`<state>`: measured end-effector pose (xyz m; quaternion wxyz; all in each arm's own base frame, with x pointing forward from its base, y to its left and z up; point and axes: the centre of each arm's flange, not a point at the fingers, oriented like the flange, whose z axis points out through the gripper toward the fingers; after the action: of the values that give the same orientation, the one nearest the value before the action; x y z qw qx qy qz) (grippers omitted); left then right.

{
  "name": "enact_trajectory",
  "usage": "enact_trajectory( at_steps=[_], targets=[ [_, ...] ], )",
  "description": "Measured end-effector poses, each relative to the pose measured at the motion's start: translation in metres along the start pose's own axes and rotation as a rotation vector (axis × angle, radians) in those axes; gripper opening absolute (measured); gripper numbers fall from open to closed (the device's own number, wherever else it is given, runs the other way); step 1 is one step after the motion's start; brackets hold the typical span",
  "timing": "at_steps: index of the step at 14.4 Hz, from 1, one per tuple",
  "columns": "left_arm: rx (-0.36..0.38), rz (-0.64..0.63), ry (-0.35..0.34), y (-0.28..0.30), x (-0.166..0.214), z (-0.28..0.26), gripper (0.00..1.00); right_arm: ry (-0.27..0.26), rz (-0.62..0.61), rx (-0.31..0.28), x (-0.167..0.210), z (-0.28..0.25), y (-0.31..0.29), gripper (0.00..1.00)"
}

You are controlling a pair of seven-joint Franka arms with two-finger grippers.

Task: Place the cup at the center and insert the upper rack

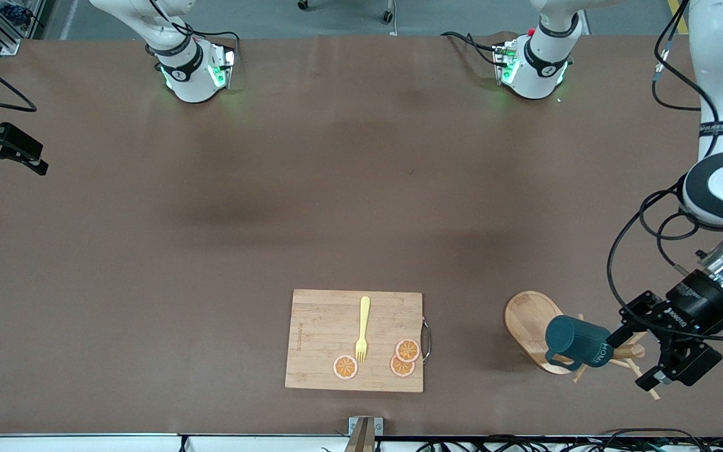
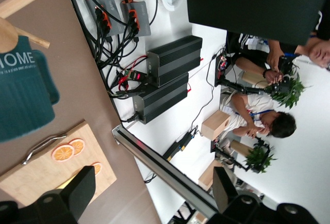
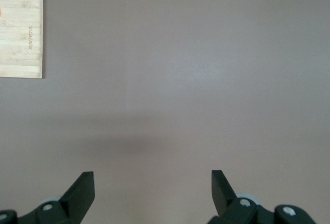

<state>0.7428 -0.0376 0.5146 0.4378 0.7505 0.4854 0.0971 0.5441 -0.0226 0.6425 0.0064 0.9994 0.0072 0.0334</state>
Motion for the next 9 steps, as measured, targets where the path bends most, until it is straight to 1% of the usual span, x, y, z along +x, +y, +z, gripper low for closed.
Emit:
enact_trajectory(
  at_steps=[1, 2, 4, 6, 7, 9],
  targets=[
    [0.043, 0.064, 0.015, 0.004, -0.011, -0.010, 1.00, 0.000, 0.000, 0.000, 0.000, 0.000, 0.000, 1.00],
    [0.103, 0.136, 0.033, 0.006, -0.022, -0.020, 1.00, 0.000, 0.000, 0.000, 0.000, 0.000, 0.000, 1.00],
    [0.251, 0.260, 0.060, 0.005, -0.039, -0.046, 1.00, 0.000, 0.000, 0.000, 0.000, 0.000, 0.000, 1.00],
    [0.400, 0.354, 0.058, 0.001, -0.054, -0.076, 1.00, 0.000, -0.001, 0.000, 0.000, 0.000, 0.000, 1.00],
    [0.461, 0.410, 0.051, -0.001, -0.059, -0.088, 1.00, 0.000, 0.000, 0.000, 0.000, 0.000, 0.000, 1.00],
    [0.543, 0.523, 0.013, -0.006, -0.070, -0.106, 1.00, 0.000, 0.000, 0.000, 0.000, 0.000, 0.000, 1.00]
  ],
)
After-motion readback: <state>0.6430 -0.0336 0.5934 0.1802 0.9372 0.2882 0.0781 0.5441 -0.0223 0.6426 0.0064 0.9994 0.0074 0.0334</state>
